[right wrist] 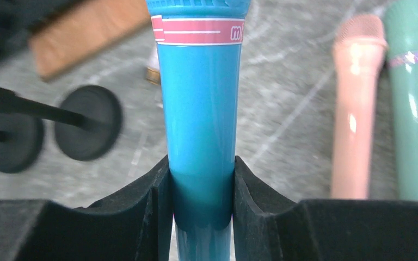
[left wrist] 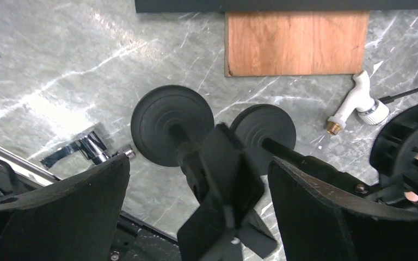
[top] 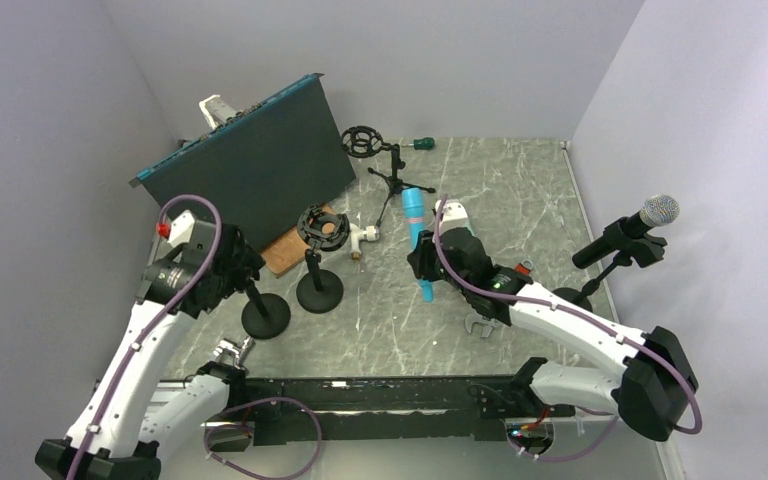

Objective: Remove the microphone from the stand

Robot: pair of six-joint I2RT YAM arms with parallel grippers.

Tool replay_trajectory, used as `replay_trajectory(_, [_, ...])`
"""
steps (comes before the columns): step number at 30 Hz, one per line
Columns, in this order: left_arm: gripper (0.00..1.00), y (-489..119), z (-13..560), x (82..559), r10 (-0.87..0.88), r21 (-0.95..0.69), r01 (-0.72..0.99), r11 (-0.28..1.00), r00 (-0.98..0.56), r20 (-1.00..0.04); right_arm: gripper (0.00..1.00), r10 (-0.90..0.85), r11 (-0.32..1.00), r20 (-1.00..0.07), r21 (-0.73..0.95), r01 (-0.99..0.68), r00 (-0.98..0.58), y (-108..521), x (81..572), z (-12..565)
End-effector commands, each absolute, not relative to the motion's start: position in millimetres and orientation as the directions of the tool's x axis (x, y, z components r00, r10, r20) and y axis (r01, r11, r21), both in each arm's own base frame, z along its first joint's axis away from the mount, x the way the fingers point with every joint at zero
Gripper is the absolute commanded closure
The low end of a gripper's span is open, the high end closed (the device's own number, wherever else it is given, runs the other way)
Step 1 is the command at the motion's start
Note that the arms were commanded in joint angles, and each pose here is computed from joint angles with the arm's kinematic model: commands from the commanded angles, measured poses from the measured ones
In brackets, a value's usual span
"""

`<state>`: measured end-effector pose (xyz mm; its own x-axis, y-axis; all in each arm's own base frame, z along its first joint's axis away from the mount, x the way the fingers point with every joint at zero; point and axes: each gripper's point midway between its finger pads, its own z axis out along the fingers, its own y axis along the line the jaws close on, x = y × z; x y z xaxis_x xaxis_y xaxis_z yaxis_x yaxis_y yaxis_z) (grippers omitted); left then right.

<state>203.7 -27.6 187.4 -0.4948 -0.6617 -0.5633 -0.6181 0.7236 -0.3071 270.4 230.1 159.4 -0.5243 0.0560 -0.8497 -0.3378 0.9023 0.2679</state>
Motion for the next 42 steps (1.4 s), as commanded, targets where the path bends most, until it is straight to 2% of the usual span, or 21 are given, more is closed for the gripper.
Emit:
replay_trajectory(1, [0.01, -17.6, 245.2, 217.1, -0.585, -0.321, -0.537, 0.781, -0.445, -0.678, 1.0, -0.064, 0.963, -0.803, 0.106, -0.248, -0.592, 191.8, 279.9, 134.2])
replay_trajectory(5, [0.01, -24.3, 310.7, 232.6, -0.497, -0.387, -0.339, 0.857, -0.348, -0.795, 1.0, -0.168, 0.974, -0.711, -0.014, -0.226, -0.683, 173.7, 280.3, 105.1])
replay_trajectory(9, [0.05, -58.1, 396.4, 226.6, -0.349, -0.366, 0.097, 0.925, -0.158, -0.924, 1.0, -0.247, 0.963, -0.648, -0.082, -0.256, -0.72, 175.9, 286.7, 91.1])
replay_trajectory(12, [0.04, -81.8, 448.7, 211.0, -0.325, -0.302, 0.336, 0.892, 0.013, -0.946, 1.0, -0.282, 0.957, -0.614, -0.123, -0.263, -0.737, 178.1, 294.7, 80.5])
replay_trajectory(15, [0.03, -97.9, 472.6, 206.9, -0.315, -0.247, 0.45, 0.858, 0.084, -0.945, 1.0, -0.297, 0.954, -0.575, -0.149, -0.26, -0.762, 181.6, 301.3, 71.7])
replay_trajectory(17, [0.03, -105.4, 472.1, 212.7, -0.277, -0.207, 0.479, 0.853, 0.08, -0.957, 1.0, -0.295, 0.955, -0.552, -0.157, -0.25, -0.78, 184.1, 304.3, 65.4])
replay_trajectory(22, [0.04, -105.5, 433.6, 231.3, -0.177, -0.156, 0.44, 0.884, 0.006, -0.984, 0.9, -0.267, 0.962, -0.505, -0.194, -0.193, -0.821, 180.3, 306.3, 46.7])
replay_trajectory(26, [0.04, -99.5, 414.5, 230.1, -0.118, -0.093, 0.394, 0.915, 0.04, -0.992, 0.84, -0.253, 0.962, -0.5, -0.222, -0.16, -0.829, 173.4, 306.0, 35.5])
replay_trajectory(32, [0.04, -68.0, 387.1, 227.7, -0.057, -0.038, 0.236, 0.971, 0.074, -0.996, 0.61, -0.277, 0.944, -0.483, -0.298, -0.141, -0.831, 157.5, 304.7, 31.9])
replay_trajectory(35, [0.04, -62.5, 375.2, 225.5, -0.03, -0.012, 0.209, 0.978, 0.08, -0.996, 0.51, -0.279, 0.94, -0.483, -0.314, -0.133, -0.83, 154.4, 304.9, 37.5])
replay_trajectory(38, [0.04, -65.9, 372.5, 220.2, -0.038, -0.015, 0.231, 0.973, 0.098, -0.994, 0.33, -0.276, 0.944, -0.482, -0.3, -0.139, -0.831, 157.8, 305.3, 42.6])
replay_trajectory(42, [0.05, -74.8, 372.1, 212.4, -0.051, -0.017, 0.284, 0.959, 0.11, -0.993, 0.27, -0.263, 0.945, -0.483, -0.302, -0.123, -0.835, 162.0, 308.4, 59.1])
